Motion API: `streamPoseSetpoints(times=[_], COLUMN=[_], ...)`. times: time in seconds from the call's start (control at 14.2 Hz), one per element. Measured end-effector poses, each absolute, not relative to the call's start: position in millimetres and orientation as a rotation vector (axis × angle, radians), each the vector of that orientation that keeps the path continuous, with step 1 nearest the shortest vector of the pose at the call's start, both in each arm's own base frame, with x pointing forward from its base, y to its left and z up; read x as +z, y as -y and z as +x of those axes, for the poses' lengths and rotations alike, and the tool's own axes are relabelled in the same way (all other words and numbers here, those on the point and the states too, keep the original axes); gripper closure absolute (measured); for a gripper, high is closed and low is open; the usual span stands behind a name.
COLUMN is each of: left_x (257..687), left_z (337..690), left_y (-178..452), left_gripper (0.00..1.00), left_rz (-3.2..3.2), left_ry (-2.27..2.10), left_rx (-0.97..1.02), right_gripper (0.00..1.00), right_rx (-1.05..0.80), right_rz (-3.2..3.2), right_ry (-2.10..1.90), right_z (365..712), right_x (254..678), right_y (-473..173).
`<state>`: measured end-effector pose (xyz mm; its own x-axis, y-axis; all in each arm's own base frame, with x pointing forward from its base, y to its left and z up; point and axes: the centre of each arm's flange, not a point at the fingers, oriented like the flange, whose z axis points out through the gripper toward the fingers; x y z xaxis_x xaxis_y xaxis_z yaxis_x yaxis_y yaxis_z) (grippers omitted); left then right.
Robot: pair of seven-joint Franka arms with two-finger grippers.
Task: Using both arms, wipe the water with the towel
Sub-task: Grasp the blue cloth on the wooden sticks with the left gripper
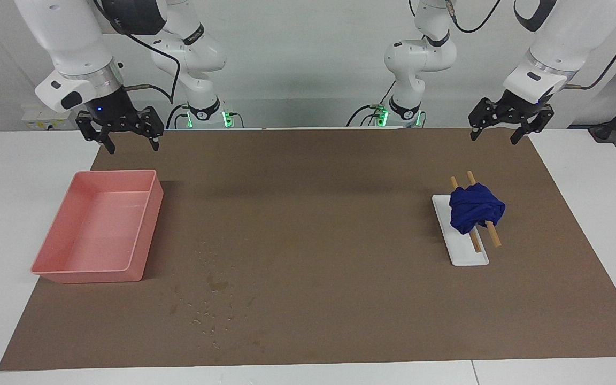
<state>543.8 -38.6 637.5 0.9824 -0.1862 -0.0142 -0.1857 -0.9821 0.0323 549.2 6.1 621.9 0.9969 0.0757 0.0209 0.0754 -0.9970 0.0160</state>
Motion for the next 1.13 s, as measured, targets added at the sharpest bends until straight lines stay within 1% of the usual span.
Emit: streamPoseSetpoints(times=[0.57,0.64,0.85,0.99,1.13], left_x=[632.6,626.9,586.5,545.7,500.6], left_z=[544.0,546.1,558.7,571.3,585.5], left_y=[35.1,33.4,23.1,12.1,6.3], left_gripper=[0.00,0.00,0.00,0.00,0.00], left_rz=[3.099,3.102,3.163,3.194,3.228], left_ry=[0.280,0.274,0.271,0.208,0.067], left_rx=[-0.029,0.010,0.175,0.191,0.163], right_gripper=[0.00,0.00,0.00,0.00,0.00], right_rx=[0.033,0.033,0.031,0.031,0.031], right_rz=[3.124,3.124,3.124,3.124,3.124], right_ry=[-0.118,-0.118,-0.118,-0.118,-0.118], right_z=[549.1,549.1,549.1,549.1,549.1], right_x=[621.8,621.8,621.7,621.7,621.7], right_y=[-6.1,-6.1,-6.1,-6.1,-6.2])
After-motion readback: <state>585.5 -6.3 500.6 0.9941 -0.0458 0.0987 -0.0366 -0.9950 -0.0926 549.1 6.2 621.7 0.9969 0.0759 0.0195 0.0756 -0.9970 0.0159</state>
